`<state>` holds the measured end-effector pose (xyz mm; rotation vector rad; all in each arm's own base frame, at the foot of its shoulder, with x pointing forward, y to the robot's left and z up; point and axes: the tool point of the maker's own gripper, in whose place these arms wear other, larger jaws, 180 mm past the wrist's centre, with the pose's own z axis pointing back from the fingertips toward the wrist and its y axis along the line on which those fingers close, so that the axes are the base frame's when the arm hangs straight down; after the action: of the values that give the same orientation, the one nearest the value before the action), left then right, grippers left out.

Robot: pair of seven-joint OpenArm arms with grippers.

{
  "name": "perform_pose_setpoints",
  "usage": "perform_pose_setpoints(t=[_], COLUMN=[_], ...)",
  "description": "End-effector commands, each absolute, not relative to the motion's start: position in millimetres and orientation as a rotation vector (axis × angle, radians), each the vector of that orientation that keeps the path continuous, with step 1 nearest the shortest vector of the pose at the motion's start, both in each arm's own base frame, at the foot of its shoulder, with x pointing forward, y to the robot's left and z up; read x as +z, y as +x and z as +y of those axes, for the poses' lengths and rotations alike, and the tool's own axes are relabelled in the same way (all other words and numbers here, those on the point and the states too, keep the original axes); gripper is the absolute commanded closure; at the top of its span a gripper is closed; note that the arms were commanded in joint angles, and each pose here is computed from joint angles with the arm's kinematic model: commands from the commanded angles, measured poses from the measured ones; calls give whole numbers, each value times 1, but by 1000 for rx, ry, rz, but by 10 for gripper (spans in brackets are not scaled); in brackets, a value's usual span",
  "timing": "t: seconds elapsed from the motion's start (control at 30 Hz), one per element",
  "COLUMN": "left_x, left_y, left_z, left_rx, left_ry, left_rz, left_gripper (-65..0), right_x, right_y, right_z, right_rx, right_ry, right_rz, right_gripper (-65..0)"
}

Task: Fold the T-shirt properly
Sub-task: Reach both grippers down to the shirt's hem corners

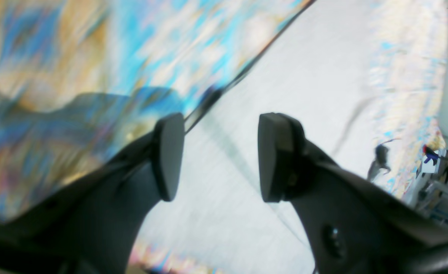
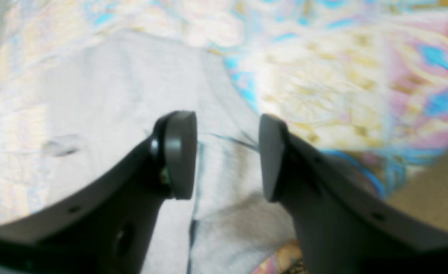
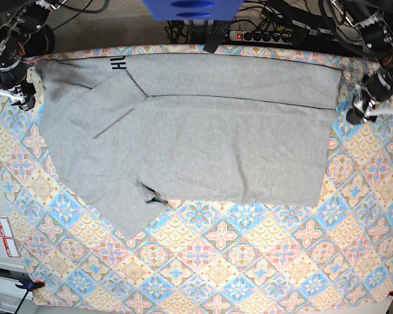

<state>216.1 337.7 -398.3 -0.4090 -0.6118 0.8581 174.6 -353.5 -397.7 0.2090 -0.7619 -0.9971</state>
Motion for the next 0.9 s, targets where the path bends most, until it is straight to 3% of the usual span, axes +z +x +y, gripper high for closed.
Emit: perform_pose_setpoints(t=[0.0,0.13,0.37,0.63,0.87], left_x=[-382,-365,-356,-382,-407], left_y=[235,276,344,390,414], left_z=[339,326,309,315,309], left_rx=[811,724,561,580,563], left_ry=[-420,-440,-321,-239,-185], left_rz=[-657,-702,-703,-719,-751], left_gripper=[-318,-317,-321,-321,-323], right_x=[-376,-370,-356,-353,-371], right_y=[201,230,287,323,329], right_z=[-356,-338,-301,-279,-275], right_rx=[-930,-834,-683,-520,-541], right_ry=[227,269,334,235,257], right_rz=[-839,-843,-867,-857,-808], right_gripper=[-267,-267,-267,-267,-267])
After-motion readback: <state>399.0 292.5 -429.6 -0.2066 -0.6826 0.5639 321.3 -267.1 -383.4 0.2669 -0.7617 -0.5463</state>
